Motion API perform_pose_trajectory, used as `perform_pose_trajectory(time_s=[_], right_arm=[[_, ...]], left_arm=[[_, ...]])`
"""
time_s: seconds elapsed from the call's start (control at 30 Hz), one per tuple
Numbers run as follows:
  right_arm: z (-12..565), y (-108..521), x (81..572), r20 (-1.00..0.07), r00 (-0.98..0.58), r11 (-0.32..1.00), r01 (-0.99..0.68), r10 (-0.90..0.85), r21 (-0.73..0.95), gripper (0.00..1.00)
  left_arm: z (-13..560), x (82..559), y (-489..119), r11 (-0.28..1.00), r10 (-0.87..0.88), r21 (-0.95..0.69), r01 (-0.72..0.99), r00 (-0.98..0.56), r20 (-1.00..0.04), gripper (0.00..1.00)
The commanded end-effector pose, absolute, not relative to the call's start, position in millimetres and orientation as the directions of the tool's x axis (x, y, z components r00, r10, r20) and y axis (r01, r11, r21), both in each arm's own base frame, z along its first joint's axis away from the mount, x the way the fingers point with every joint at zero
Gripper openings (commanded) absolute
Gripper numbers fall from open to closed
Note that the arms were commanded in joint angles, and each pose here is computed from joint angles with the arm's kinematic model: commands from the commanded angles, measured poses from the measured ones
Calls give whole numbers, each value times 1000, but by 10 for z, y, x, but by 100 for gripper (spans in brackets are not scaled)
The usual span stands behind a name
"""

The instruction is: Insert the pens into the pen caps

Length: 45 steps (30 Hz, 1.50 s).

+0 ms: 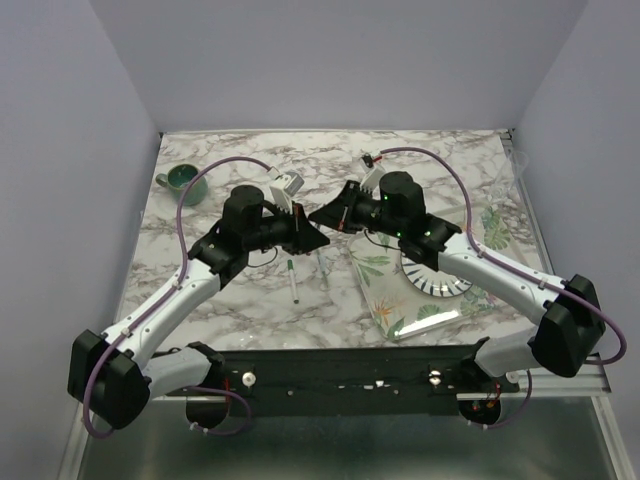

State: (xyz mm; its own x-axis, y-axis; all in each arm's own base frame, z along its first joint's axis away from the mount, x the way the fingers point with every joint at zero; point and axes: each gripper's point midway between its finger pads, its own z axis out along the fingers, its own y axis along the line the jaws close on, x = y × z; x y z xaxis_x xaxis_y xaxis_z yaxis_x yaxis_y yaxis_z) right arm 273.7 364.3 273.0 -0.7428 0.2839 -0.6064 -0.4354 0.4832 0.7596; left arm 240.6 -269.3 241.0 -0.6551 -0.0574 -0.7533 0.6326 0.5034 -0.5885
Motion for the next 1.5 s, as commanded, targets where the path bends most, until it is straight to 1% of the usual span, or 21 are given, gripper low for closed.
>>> perform_pose_trajectory(time_s=[0.0, 0.03, 0.07, 0.17, 0.33, 0.43, 0.47, 0.53, 0.67, 0.7, 0.77, 0.8, 0.87, 0.9, 0.97, 1.1, 1.13, 1.23, 1.27, 1.37, 1.47], right_arm=[[2703, 3654, 2689, -636, -737, 504, -469, 229, 726, 37], [2730, 3646, 2691, -655, -722, 508, -488, 222, 710, 44], [2707, 3614, 2686, -653, -727, 527, -479, 210, 702, 55], [2739, 3473, 2732, -694, -691, 592, -478, 202, 649, 63], [2849, 3269, 2814, -807, -583, 644, -581, 97, 497, 61], [2885, 3083, 3034, -841, -539, 693, -590, 45, 414, 61], [2766, 2987, 3139, -833, -553, 730, -561, 20, 390, 61], [2808, 2913, 3287, -855, -519, 748, -570, -9, 338, 61], [2657, 2652, 3735, -856, -514, 835, -489, -43, 252, 61], [2453, 2603, 3881, -841, -537, 867, -449, -68, 217, 61], [2385, 2379, 4154, -836, -544, 926, -348, -74, 144, 60], [2086, 2348, 4272, -796, -599, 940, -317, -94, 128, 60], [1885, 2186, 4414, -757, -649, 967, -234, -74, 106, 60], [1887, 2155, 4499, -759, -649, 975, -202, -58, 98, 60], [1588, 1952, 4600, -708, -706, 996, -57, 9, 70, 59], [1311, 1768, 4719, -656, -730, 981, 164, 190, 102, 57], [1286, 1753, 4740, -642, -715, 959, 243, 278, 144, 56], [1105, 1649, 4743, -581, -709, 912, 366, 401, 183, 54], [1074, 1625, 4760, -555, -682, 875, 431, 476, 221, 53], [1009, 1591, 4773, -494, -627, 790, 558, 602, 253, 48], [867, 1601, 4739, -437, -590, 721, 648, 679, 245, 44]], left_arm=[[2621, 2386, -2638, 500, -75, -553, 666, -603, -794, 0], [2619, 2391, -2623, 508, -75, -547, 666, -598, -798, 0], [2623, 2424, -2586, 532, -83, -536, 656, -589, -804, 0], [2589, 2483, -2452, 604, -75, -489, 629, -566, -821, 0], [2396, 2514, -2169, 715, 0, -387, 582, -553, -833, 0], [2346, 2502, -2016, 763, 34, -330, 555, -545, -837, 0], [2301, 2496, -1978, 774, 45, -314, 550, -543, -839, 0], [2297, 2520, -1877, 807, 29, -289, 515, -522, -852, 0], [2122, 2587, -1673, 876, 17, -243, 416, -530, -848, 0], [2067, 2585, -1617, 891, 32, -222, 396, -543, -839, 0], [2046, 2632, -1497, 921, 42, -177, 347, -539, -841, 0], [2054, 2637, -1461, 927, 42, -165, 335, -533, -845, 0], [2087, 2648, -1423, 934, 37, -155, 321, -519, -854, 0], [2128, 2648, -1407, 935, 29, -155, 318, -505, -862, 0], [2149, 2645, -1383, 938, 25, -150, 312, -494, -869, 0], [2208, 2642, -1329, 945, 12, -143, 294, -470, -882, 0], [2213, 2640, -1328, 945, 11, -144, 294, -468, -884, 0], [2206, 2631, -1335, 943, 13, -146, 299, -471, -882, 0], [2202, 2633, -1337, 943, 14, -146, 298, -474, -881, 0], [2202, 2630, -1335, 943, 15, -145, 298, -475, -880, 0], [2202, 2634, -1327, 945, 16, -142, 295, -474, -881, 0]])
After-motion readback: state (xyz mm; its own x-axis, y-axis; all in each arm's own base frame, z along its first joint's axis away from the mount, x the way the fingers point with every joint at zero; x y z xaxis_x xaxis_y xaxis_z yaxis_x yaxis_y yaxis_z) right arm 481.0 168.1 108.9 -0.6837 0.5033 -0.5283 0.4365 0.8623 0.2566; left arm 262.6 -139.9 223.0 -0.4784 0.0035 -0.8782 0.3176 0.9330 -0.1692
